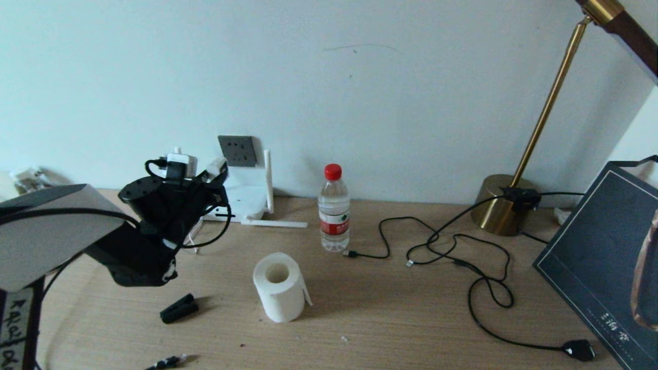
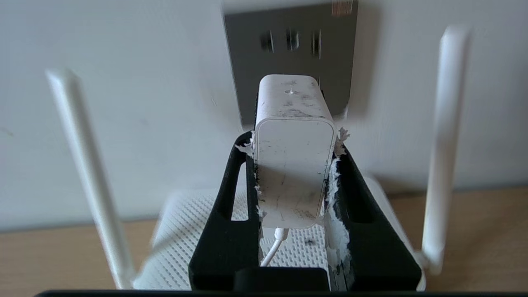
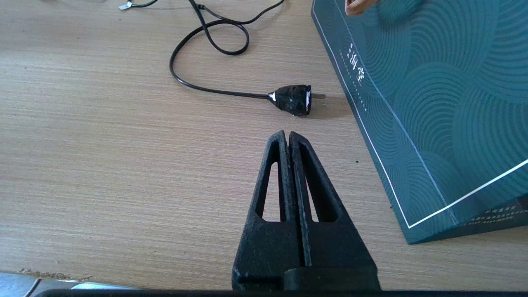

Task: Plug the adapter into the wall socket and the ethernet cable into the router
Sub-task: Align plug and socket

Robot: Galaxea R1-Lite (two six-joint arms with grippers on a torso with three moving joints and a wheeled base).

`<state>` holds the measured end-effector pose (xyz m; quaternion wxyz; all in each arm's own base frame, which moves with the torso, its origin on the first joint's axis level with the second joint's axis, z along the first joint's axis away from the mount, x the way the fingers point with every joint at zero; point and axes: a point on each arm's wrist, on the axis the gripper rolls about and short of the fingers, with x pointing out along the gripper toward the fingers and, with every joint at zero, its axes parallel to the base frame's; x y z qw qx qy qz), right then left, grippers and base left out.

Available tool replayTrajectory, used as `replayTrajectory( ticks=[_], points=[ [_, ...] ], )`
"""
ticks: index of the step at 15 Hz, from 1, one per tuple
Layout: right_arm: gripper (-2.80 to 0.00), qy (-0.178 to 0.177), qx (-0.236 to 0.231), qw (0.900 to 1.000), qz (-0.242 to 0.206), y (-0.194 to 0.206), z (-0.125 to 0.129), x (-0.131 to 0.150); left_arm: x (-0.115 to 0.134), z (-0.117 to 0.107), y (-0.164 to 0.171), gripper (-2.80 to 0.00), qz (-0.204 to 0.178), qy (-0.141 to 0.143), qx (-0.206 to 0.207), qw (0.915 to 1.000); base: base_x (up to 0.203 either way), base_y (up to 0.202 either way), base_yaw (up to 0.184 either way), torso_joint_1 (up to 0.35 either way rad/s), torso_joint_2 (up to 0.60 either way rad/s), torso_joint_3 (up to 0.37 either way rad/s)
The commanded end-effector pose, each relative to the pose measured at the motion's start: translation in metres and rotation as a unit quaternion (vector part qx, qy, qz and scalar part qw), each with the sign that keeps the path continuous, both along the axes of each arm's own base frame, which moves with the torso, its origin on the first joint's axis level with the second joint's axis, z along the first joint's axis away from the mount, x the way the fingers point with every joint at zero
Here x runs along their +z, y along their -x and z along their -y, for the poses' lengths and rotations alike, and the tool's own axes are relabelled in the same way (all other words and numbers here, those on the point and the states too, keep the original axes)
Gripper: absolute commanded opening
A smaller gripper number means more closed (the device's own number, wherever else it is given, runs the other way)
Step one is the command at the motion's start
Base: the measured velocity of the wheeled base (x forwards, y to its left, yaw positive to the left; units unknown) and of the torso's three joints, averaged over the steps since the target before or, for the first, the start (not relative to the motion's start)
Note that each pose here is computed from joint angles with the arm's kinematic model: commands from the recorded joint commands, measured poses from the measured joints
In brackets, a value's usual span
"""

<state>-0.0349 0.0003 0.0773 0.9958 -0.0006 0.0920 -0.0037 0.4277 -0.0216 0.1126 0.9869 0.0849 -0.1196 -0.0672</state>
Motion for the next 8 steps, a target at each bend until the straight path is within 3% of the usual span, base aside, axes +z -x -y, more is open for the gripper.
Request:
replayTrajectory(
  ticks=[1, 8],
  points=[
    [-2.8, 0.0, 0.0, 1.0, -0.001, 0.0, 0.0, 0.0, 0.005, 0.004, -0.009, -2.8, -0.009, 0.0, -0.002, 1.0, 0.0, 0.0, 0.0, 0.0, 0.0, 0.0],
    [-2.8, 0.0, 0.0, 1.0, -0.001, 0.0, 0.0, 0.0, 0.022, 0.007, -0.026, -2.8, -0.023, 0.002, 0.005, 0.9997, 0.0, 0.0, 0.0, 0.0, 0.0, 0.0]
  ],
)
